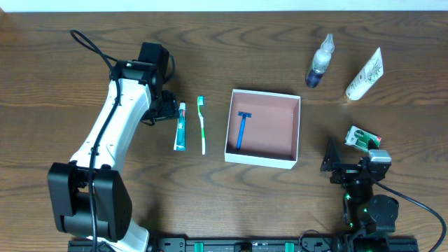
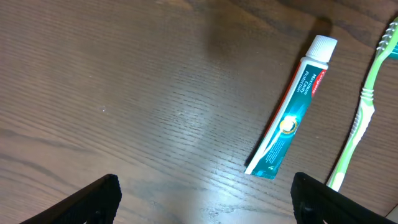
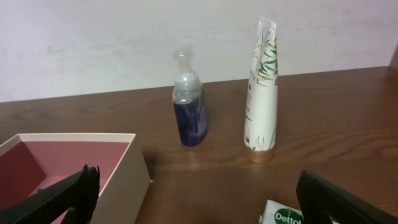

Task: Pack container
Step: 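Lower left gripper over the toothpaste tube and close on it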

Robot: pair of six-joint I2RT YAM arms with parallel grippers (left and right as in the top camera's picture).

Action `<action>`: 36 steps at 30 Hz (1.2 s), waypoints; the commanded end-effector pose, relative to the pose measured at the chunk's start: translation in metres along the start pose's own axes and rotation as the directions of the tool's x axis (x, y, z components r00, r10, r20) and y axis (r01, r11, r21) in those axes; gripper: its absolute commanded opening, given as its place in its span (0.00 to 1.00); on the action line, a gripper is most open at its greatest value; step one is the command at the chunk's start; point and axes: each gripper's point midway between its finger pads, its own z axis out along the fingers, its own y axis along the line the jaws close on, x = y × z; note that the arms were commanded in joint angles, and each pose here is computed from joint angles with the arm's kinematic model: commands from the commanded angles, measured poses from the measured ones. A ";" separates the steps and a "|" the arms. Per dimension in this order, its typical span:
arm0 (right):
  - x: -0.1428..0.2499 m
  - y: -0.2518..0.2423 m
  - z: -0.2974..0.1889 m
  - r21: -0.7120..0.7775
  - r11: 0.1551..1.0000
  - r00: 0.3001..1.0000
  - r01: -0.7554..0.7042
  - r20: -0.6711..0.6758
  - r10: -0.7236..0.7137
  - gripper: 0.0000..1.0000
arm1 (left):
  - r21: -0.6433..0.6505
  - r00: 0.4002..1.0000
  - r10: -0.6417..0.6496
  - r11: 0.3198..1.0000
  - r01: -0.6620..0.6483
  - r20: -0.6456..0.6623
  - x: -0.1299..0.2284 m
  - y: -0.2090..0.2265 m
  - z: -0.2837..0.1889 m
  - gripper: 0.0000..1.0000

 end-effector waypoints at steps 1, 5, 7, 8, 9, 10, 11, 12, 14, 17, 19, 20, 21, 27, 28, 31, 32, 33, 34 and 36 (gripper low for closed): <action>0.000 -0.001 0.000 0.001 1.000 1.000 0.010 0.001 -0.010 0.99 | -0.005 1.000 0.004 1.000 -0.004 -0.022 0.003 0.002 0.005 0.88; 0.000 -0.001 0.000 0.001 1.000 1.000 0.010 0.001 -0.010 0.99 | 0.015 0.999 0.005 1.000 -0.005 -0.037 0.007 -0.002 0.007 0.88; 0.000 -0.001 0.000 0.001 1.000 1.000 0.010 0.001 -0.010 0.99 | 0.014 0.999 0.008 1.000 -0.007 -0.047 0.010 -0.002 0.009 0.88; 0.000 -0.001 0.000 0.001 1.000 1.000 0.010 0.001 -0.010 0.99 | 0.012 0.999 0.009 1.000 -0.008 -0.052 0.012 -0.001 0.011 0.88; 0.000 -0.001 0.000 0.002 1.000 1.000 0.010 0.001 -0.010 0.99 | 0.009 0.998 0.010 1.000 -0.009 -0.059 0.014 -0.001 0.013 0.88; 0.000 -0.001 0.000 0.001 1.000 1.000 0.010 0.001 -0.010 0.99 | 0.007 0.998 0.011 1.000 -0.010 -0.063 0.015 -0.001 0.015 0.88; 0.000 -0.001 0.000 0.001 1.000 1.000 0.010 0.001 -0.010 0.99 | 0.005 0.998 0.011 1.000 -0.011 -0.070 0.018 0.000 0.017 0.88; 0.000 -0.001 0.000 0.001 1.000 1.000 0.010 0.001 -0.010 0.99 | 0.003 0.997 0.012 1.000 -0.012 -0.075 0.020 0.000 0.019 0.88; 0.000 -0.001 0.000 0.001 1.000 1.000 0.010 0.001 -0.010 0.99 | 0.003 0.996 0.014 1.000 -0.014 -0.084 0.023 0.000 0.023 0.88; 0.000 -0.001 0.000 0.001 1.000 1.000 0.010 0.001 -0.010 0.99 | 0.028 0.996 0.014 1.000 -0.011 -0.091 0.025 -0.004 0.024 0.88; 0.000 -0.001 0.000 0.001 1.000 1.000 0.010 0.001 -0.010 0.99 | 0.040 0.996 0.013 0.999 -0.010 -0.091 0.024 -0.006 0.024 0.88; 0.000 -0.001 0.000 0.001 1.000 1.000 0.010 0.001 -0.010 0.99 | 0.042 0.996 0.013 0.999 -0.009 -0.089 0.024 -0.007 0.024 0.88; 0.000 -0.001 0.000 0.001 1.000 1.000 0.010 0.001 -0.010 0.99 | 0.042 0.996 0.013 0.999 -0.010 -0.088 0.024 -0.007 0.024 0.88; 0.000 -0.001 0.000 0.001 1.000 1.000 0.010 0.001 -0.010 0.99 | 0.046 0.996 0.015 0.999 -0.011 -0.086 0.023 -0.008 0.023 0.88; 0.000 -0.001 0.000 0.001 1.000 1.000 0.010 0.001 -0.010 0.99 | 0.047 0.996 0.015 0.999 -0.011 -0.086 0.023 -0.008 0.023 0.88; 0.000 -0.001 0.000 0.001 1.000 1.000 0.010 0.001 -0.010 0.99 | 0.046 0.996 0.015 0.999 -0.011 -0.086 0.023 -0.008 0.023 0.88; 0.000 -0.001 0.000 0.001 1.000 1.000 0.010 0.001 -0.010 0.99 | 0.046 0.996 0.015 0.999 -0.011 -0.086 0.023 -0.008 0.024 0.88; 0.000 -0.001 0.000 0.001 1.000 1.000 0.010 0.001 -0.010 0.99 | 0.046 0.996 0.015 0.999 -0.011 -0.087 0.024 -0.008 0.024 0.88; 0.000 -0.001 0.000 0.001 1.000 1.000 0.010 0.001 -0.010 0.99 | 0.045 0.996 0.015 0.999 -0.011 -0.089 0.024 -0.008 0.024 0.88; 0.000 -0.001 0.000 0.001 1.000 1.000 0.010 0.001 -0.010 0.99 | 0.043 0.995 0.016 0.999 -0.012 -0.095 0.027 -0.008 0.027 0.88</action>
